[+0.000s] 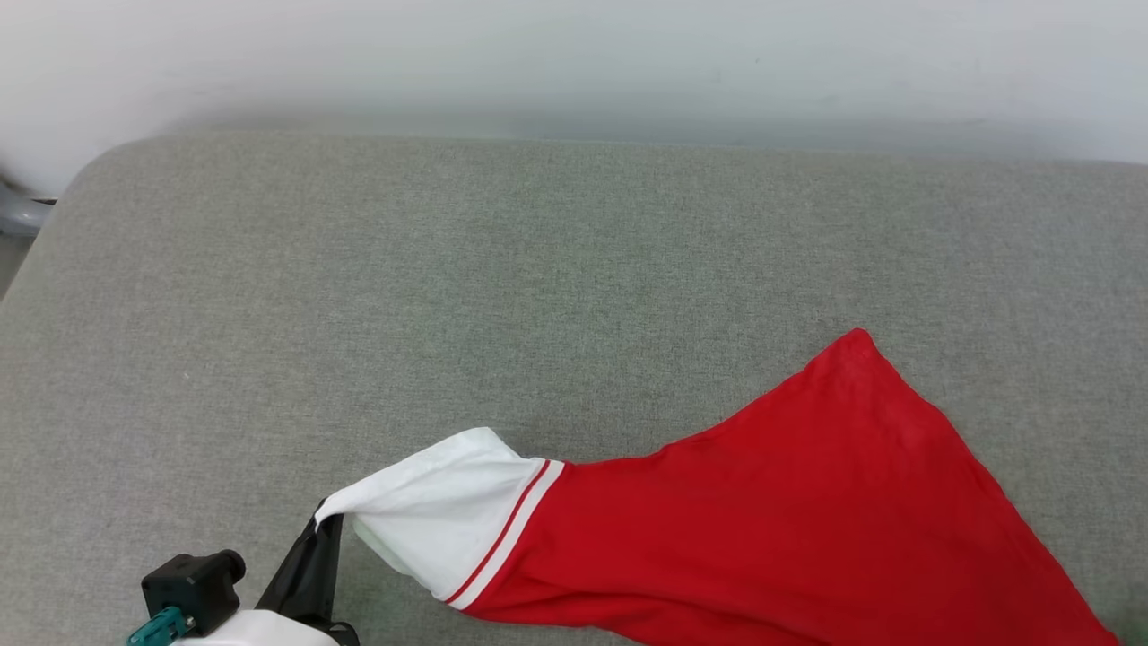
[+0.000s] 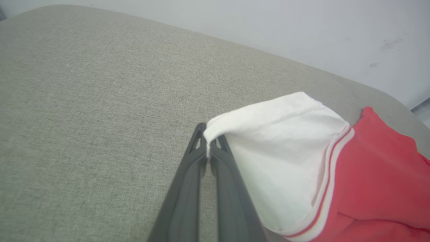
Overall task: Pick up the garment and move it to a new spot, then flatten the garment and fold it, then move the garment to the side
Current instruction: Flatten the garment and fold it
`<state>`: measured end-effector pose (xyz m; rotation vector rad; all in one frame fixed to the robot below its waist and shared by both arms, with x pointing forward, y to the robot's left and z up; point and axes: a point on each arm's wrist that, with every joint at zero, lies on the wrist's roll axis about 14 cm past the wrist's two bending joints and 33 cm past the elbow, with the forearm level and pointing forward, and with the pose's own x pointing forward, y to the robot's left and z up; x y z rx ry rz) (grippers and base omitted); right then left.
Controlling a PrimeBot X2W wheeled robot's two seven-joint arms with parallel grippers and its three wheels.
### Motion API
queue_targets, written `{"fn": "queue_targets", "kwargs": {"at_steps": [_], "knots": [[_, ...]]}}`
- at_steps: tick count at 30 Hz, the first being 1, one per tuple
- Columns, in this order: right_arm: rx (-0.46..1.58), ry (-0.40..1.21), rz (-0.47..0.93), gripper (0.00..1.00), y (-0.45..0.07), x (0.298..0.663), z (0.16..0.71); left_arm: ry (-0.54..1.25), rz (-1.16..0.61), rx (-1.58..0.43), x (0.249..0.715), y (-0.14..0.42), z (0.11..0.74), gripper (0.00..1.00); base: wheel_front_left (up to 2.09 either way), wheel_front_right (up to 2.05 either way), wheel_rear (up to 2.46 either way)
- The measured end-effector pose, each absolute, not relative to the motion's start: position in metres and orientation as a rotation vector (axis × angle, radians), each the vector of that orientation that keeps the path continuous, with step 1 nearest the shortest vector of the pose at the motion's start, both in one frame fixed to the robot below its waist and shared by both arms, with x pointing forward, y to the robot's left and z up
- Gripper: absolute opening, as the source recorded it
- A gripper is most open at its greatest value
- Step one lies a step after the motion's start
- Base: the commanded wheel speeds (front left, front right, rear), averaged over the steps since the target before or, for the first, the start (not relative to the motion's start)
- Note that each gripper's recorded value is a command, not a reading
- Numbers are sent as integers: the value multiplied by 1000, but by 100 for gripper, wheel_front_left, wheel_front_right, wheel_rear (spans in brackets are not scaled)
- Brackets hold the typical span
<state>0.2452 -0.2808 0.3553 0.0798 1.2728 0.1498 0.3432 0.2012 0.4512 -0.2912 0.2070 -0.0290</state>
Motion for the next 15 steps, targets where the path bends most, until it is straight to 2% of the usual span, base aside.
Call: {"fn": "queue_targets", "kwargs": {"at_steps": [5,11,15], "knots": [[78,1019,146,100,-281,305,398,204,-33,-291,342,200,454,0,0,0,0],[32,717,206,100,-262,381,469,207,-41,-290,343,197,454,0,0,0,0],[-36,608,276,100,-239,420,508,197,-47,-286,349,196,457,0,0,0,0]]}}
